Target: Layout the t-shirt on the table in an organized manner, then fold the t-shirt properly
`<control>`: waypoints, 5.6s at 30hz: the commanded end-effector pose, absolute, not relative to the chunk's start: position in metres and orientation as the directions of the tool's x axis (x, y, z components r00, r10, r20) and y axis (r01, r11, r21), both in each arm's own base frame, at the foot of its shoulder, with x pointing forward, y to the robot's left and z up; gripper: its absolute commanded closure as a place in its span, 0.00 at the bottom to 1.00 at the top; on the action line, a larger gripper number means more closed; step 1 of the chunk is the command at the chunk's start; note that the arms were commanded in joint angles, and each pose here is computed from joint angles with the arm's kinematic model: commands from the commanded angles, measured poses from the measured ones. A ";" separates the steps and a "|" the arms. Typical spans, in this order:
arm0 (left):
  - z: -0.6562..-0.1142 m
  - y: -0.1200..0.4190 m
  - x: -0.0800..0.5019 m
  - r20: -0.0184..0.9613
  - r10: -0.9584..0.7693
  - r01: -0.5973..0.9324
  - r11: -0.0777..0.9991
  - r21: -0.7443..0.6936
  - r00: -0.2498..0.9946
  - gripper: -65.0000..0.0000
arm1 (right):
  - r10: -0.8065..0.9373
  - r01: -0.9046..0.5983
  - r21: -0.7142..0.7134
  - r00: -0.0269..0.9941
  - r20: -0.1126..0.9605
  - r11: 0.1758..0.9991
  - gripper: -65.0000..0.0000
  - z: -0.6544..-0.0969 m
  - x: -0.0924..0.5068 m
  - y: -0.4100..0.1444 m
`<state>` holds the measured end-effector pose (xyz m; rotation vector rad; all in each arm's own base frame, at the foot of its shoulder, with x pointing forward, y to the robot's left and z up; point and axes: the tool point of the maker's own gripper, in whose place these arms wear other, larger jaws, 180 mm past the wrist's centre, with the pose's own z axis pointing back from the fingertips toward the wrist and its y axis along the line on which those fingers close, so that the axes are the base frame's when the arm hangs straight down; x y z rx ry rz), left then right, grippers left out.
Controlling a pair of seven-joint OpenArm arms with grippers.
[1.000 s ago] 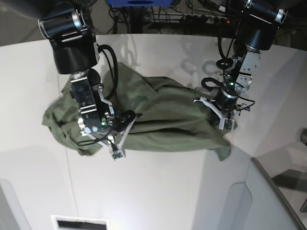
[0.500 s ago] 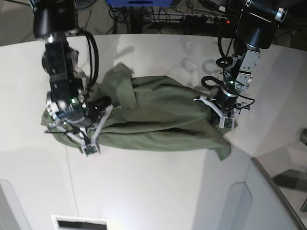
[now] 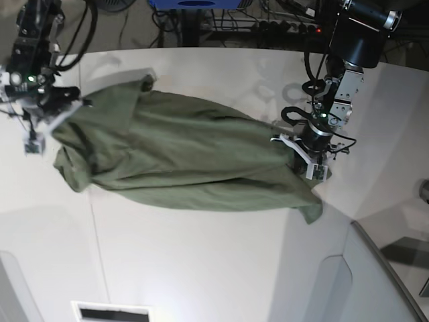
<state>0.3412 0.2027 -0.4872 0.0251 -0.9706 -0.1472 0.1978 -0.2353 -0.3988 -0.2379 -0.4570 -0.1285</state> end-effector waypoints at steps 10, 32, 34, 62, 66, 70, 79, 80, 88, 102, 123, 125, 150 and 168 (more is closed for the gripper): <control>-0.488 0.206 0.341 0.809 -0.144 0.118 0.989 0.093 0.570 1.00 | -0.273 0.389 -0.241 0.873 0.404 0.889 0.99 -0.405 0.151 -0.290; -0.390 0.191 0.365 0.924 -0.066 0.098 0.995 0.030 0.377 1.00 | -0.254 0.427 -0.186 0.777 0.576 0.885 0.42 -0.370 0.200 -0.289; -0.381 0.184 0.371 0.925 -0.049 0.095 0.995 0.014 0.376 1.00 | -0.161 0.320 -0.183 0.800 0.578 0.930 0.42 -0.372 0.225 -0.273; -0.472 0.144 0.322 0.783 -0.214 0.283 0.958 0.050 0.584 1.00 | 0.136 -0.071 -0.138 0.826 0.548 0.988 0.31 -0.418 0.389 -0.231; -0.468 0.140 0.325 0.791 -0.208 0.284 0.958 0.045 0.575 1.00 | 0.306 -0.253 -0.172 0.798 0.519 0.952 0.31 -0.425 0.394 -0.175; -0.453 0.129 0.332 0.820 -0.198 0.298 0.954 0.036 0.537 1.00 | 0.314 -0.295 -0.125 0.778 0.544 0.947 0.31 -0.423 0.400 -0.133; -0.444 0.123 0.335 0.833 -0.194 0.307 0.951 0.030 0.519 1.00 | 0.298 -0.301 -0.079 0.806 0.511 0.950 0.31 -0.439 0.414 -0.123; -0.444 0.123 0.334 0.832 -0.194 0.307 0.951 0.029 0.520 1.00 | 0.295 -0.301 -0.069 0.817 0.496 0.951 0.31 -0.446 0.410 -0.123; -0.449 0.124 0.329 0.826 -0.193 0.305 0.952 0.027 0.530 1.00 | 0.289 -0.303 -0.045 0.841 0.458 0.952 0.56 -0.462 0.400 -0.122; -0.446 0.125 0.332 0.830 -0.197 0.306 0.951 0.033 0.522 1.00 | 0.327 -0.294 -0.153 0.739 0.589 0.943 1.00 -0.389 0.385 -0.124; -0.402 0.070 0.363 0.903 -0.100 0.328 0.943 -0.048 0.419 1.00 | 0.300 -0.299 -0.072 0.853 0.426 0.952 1.00 -0.416 0.218 -0.104; -0.406 0.063 0.368 0.898 -0.083 0.320 0.945 -0.066 0.431 1.00 | 0.297 -0.297 -0.063 0.871 0.391 0.953 0.98 -0.427 0.212 -0.106; -0.491 0.082 0.338 0.818 -0.290 0.339 0.932 0.125 0.497 1.00 | 0.309 -0.240 -0.217 0.869 0.387 0.946 0.59 -0.421 0.309 -0.165; -0.498 0.118 0.331 0.790 -0.334 0.331 0.927 0.176 0.514 1.00 | 0.325 -0.238 -0.298 0.901 0.288 0.925 1.00 -0.431 0.292 -0.180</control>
